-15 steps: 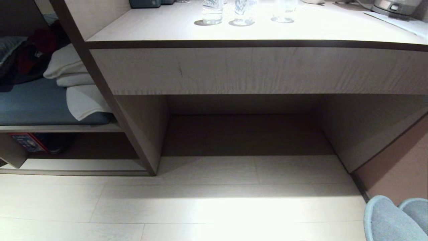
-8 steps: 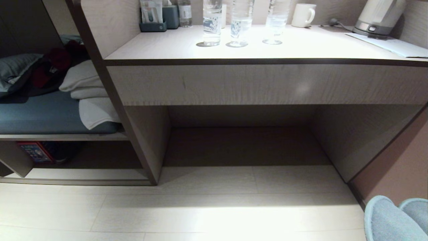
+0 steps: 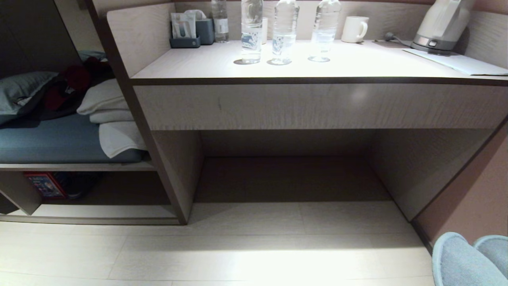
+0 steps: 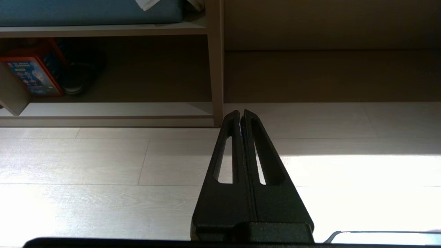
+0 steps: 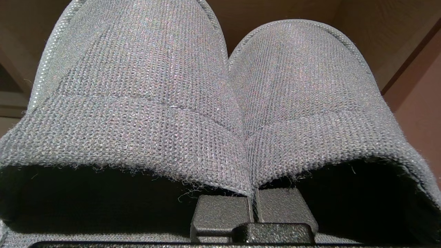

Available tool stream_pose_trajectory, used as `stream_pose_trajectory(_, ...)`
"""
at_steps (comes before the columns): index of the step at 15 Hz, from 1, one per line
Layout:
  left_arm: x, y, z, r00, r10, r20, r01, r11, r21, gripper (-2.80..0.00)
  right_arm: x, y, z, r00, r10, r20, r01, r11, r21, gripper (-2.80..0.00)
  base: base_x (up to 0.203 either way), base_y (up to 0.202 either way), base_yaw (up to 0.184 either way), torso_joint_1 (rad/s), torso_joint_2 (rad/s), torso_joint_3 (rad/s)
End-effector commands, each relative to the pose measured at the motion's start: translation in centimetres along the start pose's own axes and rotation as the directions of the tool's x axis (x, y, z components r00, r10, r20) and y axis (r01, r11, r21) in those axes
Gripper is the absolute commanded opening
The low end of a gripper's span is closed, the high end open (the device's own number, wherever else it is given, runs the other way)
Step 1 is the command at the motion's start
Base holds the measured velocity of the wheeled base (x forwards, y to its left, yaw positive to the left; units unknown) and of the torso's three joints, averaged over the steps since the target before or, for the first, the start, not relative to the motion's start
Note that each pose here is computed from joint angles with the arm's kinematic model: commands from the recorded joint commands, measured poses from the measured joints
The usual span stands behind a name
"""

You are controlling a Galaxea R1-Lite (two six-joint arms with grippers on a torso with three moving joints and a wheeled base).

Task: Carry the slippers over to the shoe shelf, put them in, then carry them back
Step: Place the slippers into the shoe cabinet

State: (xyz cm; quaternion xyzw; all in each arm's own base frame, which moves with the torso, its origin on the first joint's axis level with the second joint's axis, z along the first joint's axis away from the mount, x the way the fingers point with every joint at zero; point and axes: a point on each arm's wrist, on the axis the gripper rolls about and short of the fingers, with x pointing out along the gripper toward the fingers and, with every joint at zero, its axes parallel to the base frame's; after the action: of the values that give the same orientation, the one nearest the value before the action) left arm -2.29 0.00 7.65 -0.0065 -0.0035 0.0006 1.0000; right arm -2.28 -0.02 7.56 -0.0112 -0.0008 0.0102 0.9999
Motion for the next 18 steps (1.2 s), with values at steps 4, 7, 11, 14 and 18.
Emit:
stream_pose_trajectory(4, 0.0, 0.0, 0.0, 1.0, 0.0, 0.001, 0.0, 1.0, -0.002, -2.8, 0.02, 0.0, -0.05, 1.0, 0.0, -0.003, 0.0, 1.0, -0.001, -2.8, 0.0, 0.014, -0.004, 0.0, 0.0, 0.001)
stream_pose_trajectory(7, 0.0, 0.0, 0.0, 1.0, 0.0, 0.001, 0.0, 1.0, -0.002, -2.8, 0.02, 0.0, -0.04, 1.0, 0.0, -0.003, 0.0, 1.0, -0.001, -2.8, 0.001, 0.15, -0.007, 0.003, 0.0, 0.002)
stream_pose_trajectory(11, 0.01, 0.0, 0.01, 1.0, 0.0, -0.001, 0.0, 1.0, -0.002, -2.8, 0.02, 0.0, -0.04, 1.0, 0.0, -0.003, 0.0, 1.0, -0.001, -2.8, 0.0, 0.195, -0.002, 0.003, 0.0, 0.004)
stream_pose_trajectory(14, 0.01, 0.0, 0.01, 1.0, 0.0, -0.001, 0.0, 1.0, -0.002, -2.8, 0.02, 0.0, -0.04, 1.0, 0.001, -0.003, -0.001, 1.0, -0.001, -2.8, 0.0, 0.195, 0.0, 0.002, 0.0, 0.002)
stream_pose_trajectory(18, 0.01, 0.0, 0.01, 1.0, 0.0, -0.001, 0.0, 1.0, -0.002, -2.8, 0.02, 0.0, -0.04, 1.0, 0.0, -0.003, 0.0, 1.0, -0.001, -2.8, 0.0, 0.193, 0.0, 0.002, 0.0, 0.003)
